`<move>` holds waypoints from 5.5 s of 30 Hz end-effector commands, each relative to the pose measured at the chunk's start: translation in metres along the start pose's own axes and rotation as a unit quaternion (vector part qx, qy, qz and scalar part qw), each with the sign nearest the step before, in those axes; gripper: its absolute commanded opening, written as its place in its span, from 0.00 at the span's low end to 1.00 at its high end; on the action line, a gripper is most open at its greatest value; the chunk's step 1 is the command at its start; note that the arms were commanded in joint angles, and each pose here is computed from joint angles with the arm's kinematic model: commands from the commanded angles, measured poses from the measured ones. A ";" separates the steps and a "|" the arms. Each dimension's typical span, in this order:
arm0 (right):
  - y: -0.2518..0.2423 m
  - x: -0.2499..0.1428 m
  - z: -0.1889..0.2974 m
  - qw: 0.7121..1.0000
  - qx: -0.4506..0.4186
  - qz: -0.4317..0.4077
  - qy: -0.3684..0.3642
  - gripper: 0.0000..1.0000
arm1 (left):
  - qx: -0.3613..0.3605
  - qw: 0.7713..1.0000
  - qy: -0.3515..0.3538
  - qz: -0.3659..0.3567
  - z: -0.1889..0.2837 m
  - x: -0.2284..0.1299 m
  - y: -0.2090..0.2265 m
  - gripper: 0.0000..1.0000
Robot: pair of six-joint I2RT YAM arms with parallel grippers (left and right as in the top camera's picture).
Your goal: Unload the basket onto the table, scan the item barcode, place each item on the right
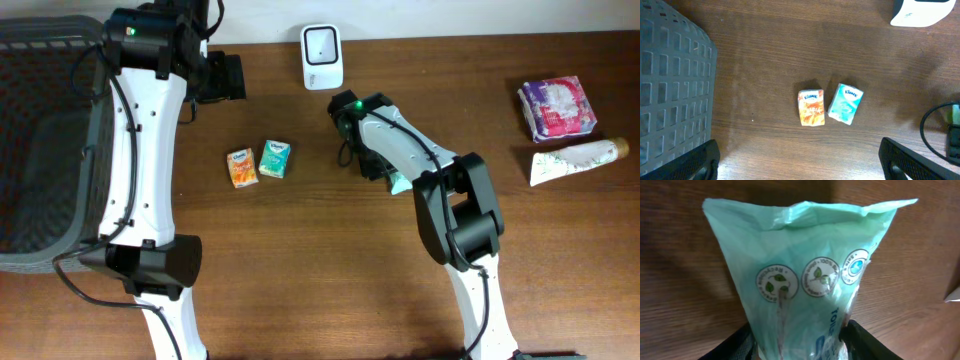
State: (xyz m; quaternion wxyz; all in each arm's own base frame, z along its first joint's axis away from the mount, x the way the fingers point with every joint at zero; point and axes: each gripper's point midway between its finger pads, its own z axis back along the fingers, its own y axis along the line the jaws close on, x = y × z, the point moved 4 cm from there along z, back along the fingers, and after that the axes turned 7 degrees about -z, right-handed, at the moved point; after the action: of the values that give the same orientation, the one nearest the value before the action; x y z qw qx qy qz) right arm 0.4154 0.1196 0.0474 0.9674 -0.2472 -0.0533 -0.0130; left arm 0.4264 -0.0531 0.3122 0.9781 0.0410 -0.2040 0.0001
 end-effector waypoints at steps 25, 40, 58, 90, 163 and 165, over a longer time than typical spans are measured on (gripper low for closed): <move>-0.073 0.012 0.066 0.647 0.758 -0.022 0.077 0.05 | -0.001 1.000 -0.010 0.005 0.006 0.002 0.001 0.99; -0.109 -0.004 -0.034 0.892 0.412 -0.065 0.173 0.45 | -0.001 1.000 -0.010 0.005 0.006 0.002 0.001 0.99; -0.154 0.017 0.000 0.875 0.468 -0.044 0.115 0.88 | -0.001 1.000 -0.010 0.005 0.006 0.001 0.001 0.99; -0.081 -0.010 -0.014 0.987 -0.081 -0.132 0.035 0.06 | -0.001 1.000 -0.010 0.005 0.006 0.001 0.001 0.99; -0.073 -0.021 -0.002 0.804 0.565 -0.032 0.184 0.83 | -0.001 1.000 -0.010 0.004 0.006 0.001 0.001 0.99; -0.060 -0.029 -0.008 0.813 0.551 -0.015 0.188 0.83 | -0.001 1.000 -0.010 0.004 0.006 0.001 0.001 0.99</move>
State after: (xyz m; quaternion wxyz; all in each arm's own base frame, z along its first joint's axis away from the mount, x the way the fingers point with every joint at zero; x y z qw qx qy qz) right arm 0.3947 0.0550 0.0794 0.9201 0.3640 0.1197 -0.0807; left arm 0.4265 -0.0531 0.3122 0.9781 0.0410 -0.2042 0.0001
